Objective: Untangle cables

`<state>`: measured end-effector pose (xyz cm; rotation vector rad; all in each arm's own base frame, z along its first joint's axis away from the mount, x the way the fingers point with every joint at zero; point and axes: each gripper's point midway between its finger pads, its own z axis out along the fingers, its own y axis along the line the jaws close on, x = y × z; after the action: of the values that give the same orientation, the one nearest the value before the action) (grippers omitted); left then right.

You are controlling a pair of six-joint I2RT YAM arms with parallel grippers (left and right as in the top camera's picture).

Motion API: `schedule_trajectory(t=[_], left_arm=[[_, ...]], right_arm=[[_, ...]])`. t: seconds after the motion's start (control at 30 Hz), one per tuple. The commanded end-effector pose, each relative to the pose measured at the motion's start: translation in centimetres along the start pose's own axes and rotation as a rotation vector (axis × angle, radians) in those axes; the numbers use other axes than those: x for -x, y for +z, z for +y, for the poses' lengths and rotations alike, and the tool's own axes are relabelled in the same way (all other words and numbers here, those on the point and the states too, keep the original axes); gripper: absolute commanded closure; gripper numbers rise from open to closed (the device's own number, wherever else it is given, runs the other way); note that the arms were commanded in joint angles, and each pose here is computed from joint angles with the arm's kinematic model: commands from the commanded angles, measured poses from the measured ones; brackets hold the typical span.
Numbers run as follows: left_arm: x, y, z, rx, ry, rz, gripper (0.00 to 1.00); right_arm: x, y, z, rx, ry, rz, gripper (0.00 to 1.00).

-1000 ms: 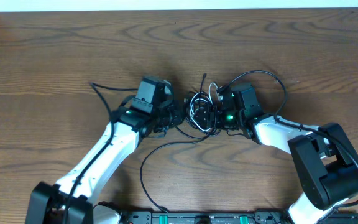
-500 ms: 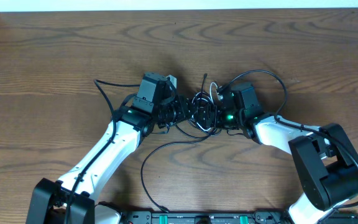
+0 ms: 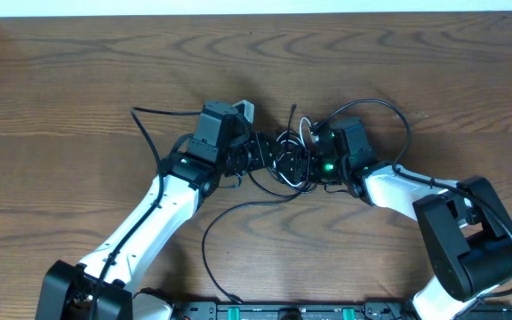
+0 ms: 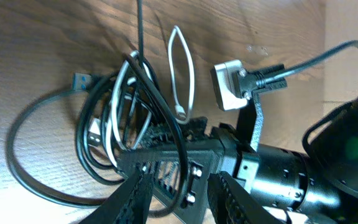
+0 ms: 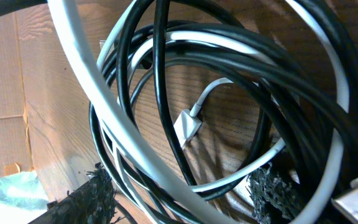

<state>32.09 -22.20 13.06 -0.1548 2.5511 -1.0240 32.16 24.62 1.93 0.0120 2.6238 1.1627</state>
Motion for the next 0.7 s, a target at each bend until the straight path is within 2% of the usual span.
schedule_trajectory(t=[0.0, 0.3, 0.43, 0.67], left_arm=[[0.1, 0.0, 0.2, 0.044, 0.047, -0.038, 0.64], [-0.6, 0.9, 0.1, 0.169, 0.127, -0.108, 0.64], [-0.1, 0.6, 1.6, 0.257, 0.124, -0.148, 0.74], [0.0, 0.4, 2.3, 0.291, 0.122, -0.157, 0.76]], right_arm=[[-0.7, 0.4, -4.0, -0.149, 0.021, -0.018, 0.29], [-0.7, 0.4, -4.0, -0.150, 0.021, -0.017, 0.30], [-0.7, 0.4, -4.0, -0.150, 0.022, -0.017, 0.29], [-0.8, 0.4, -4.0, -0.150, 0.021, -0.016, 0.29]])
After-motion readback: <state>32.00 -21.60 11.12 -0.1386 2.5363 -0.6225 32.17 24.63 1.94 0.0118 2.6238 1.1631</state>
